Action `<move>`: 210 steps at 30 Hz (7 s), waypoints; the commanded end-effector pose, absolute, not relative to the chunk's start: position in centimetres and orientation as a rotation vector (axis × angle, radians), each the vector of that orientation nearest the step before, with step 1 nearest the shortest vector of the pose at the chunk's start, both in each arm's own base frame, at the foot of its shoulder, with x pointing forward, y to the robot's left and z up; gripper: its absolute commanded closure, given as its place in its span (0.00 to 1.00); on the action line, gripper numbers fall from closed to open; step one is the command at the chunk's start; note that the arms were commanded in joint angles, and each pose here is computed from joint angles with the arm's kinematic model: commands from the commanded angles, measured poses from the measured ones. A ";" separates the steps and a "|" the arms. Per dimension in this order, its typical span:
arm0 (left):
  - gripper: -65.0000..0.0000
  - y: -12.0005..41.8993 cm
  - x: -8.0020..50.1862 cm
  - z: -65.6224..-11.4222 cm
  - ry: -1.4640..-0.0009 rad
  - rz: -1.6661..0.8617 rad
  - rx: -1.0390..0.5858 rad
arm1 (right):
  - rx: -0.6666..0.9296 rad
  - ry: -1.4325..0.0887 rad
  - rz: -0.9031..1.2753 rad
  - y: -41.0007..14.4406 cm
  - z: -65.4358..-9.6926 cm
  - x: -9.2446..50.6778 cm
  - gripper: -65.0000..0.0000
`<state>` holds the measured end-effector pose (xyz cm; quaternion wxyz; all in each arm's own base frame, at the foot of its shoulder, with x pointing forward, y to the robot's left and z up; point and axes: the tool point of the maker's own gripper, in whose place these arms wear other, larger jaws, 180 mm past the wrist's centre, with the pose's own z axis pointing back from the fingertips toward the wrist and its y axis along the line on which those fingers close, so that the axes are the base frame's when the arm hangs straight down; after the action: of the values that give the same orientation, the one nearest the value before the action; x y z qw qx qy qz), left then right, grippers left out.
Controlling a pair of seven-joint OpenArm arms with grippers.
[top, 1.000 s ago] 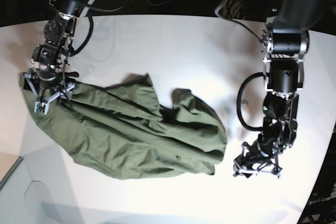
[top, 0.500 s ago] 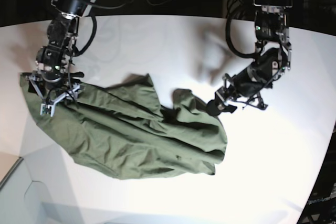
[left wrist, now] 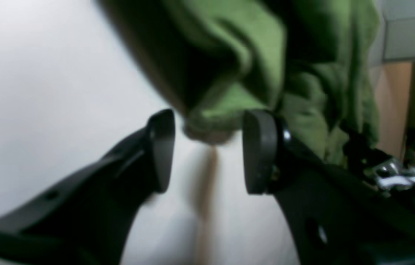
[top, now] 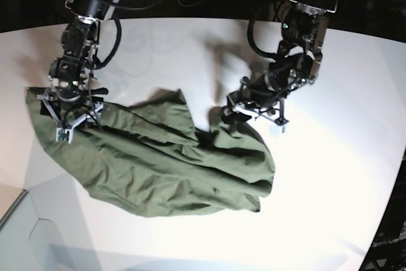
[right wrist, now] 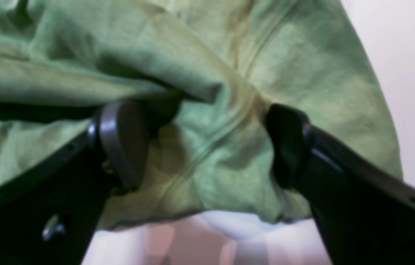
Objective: Layout the t-shirt on the table in an organized manner, then fold the t-shirt properly
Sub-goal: 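Release and regrasp the shirt edge with the left gripper, then stretch the shirt between both grippers, left gripper pulling outward, then grasp the shirt hem with the right gripper and drag it outward, then grasp the shirt fabric with the left gripper and pull it away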
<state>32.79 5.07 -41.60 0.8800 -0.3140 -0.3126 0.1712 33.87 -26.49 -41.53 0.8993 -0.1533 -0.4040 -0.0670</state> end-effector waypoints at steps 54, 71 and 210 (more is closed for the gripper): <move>1.00 33.0 34.4 -30.9 -0.797 0.818 -0.708 | -0.337 -0.917 -0.146 -27.0 -38.9 36.1 0.23; 1.00 31.2 35.6 -35.2 -0.736 0.857 -0.666 | -0.451 -1.174 -0.131 -26.6 -28.3 33.6 0.22; 0.36 2.6 27.9 -42.6 -0.383 0.217 -0.668 | -0.515 -1.255 -0.276 -30.5 -20.9 40.9 0.59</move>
<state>28.14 2.28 -42.22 0.9143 -0.3381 -0.1949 0.1081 40.39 -30.16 -23.23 0.7914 -0.2283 -0.5521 -0.1296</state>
